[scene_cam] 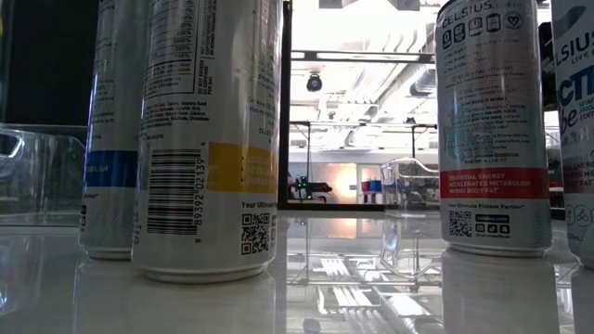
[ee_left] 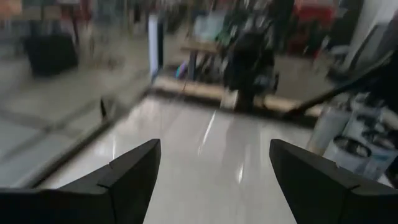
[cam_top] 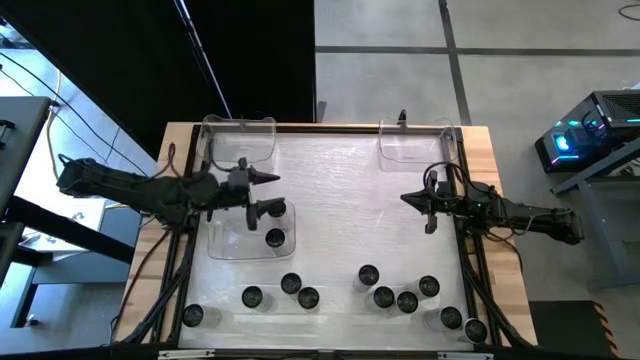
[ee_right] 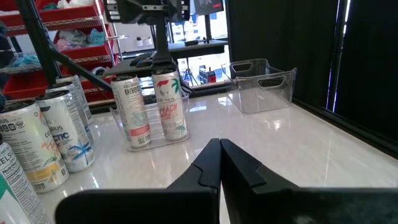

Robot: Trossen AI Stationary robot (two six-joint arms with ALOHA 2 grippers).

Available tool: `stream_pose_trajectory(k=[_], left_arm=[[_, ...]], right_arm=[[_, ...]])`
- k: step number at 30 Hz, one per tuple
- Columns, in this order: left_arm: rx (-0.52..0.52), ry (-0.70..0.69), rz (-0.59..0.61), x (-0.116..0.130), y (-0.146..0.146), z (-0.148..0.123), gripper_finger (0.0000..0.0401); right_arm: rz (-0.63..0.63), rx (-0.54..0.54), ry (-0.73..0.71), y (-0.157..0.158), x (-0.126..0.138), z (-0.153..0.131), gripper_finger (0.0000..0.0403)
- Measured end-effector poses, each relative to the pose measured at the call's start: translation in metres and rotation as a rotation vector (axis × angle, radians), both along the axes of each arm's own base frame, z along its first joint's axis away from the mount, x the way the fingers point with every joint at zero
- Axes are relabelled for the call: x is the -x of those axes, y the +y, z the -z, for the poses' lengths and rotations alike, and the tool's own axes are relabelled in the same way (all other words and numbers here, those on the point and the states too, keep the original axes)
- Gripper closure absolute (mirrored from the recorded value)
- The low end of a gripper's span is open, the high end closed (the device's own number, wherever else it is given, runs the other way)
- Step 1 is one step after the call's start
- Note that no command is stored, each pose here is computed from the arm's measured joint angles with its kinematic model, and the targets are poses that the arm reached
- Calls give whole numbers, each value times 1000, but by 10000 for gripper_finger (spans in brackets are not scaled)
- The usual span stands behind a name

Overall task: Sort soda cans
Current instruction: Put the white-blue can into the top right transparent bin

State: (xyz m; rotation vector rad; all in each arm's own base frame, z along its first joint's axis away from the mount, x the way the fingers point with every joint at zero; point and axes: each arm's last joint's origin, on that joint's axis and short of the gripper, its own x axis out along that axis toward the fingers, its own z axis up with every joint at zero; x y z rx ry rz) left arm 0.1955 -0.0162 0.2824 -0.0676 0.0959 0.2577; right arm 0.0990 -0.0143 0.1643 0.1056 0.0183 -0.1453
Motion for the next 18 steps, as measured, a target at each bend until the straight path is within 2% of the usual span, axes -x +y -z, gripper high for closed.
stream_pose_trajectory(k=[6, 10, 13, 14, 18], left_arm=[[-53, -151, 20, 6, 0, 31, 107], [-51, -168, 30, 10, 0, 43, 107], [-50, -150, 51, 11, 0, 48, 107], [-50, -145, 54, 11, 0, 49, 107], [-68, -151, 55, 11, 0, 48, 107]], right_arm=[[0, 0, 0, 0, 0, 0, 403], [0, 1, 0, 0, 0, 0, 403], [2, 97, 10, 0, 0, 0, 403], [3, 97, 4, 0, 0, -1, 403], [-3, -130, -67, 0, 0, -5, 403]])
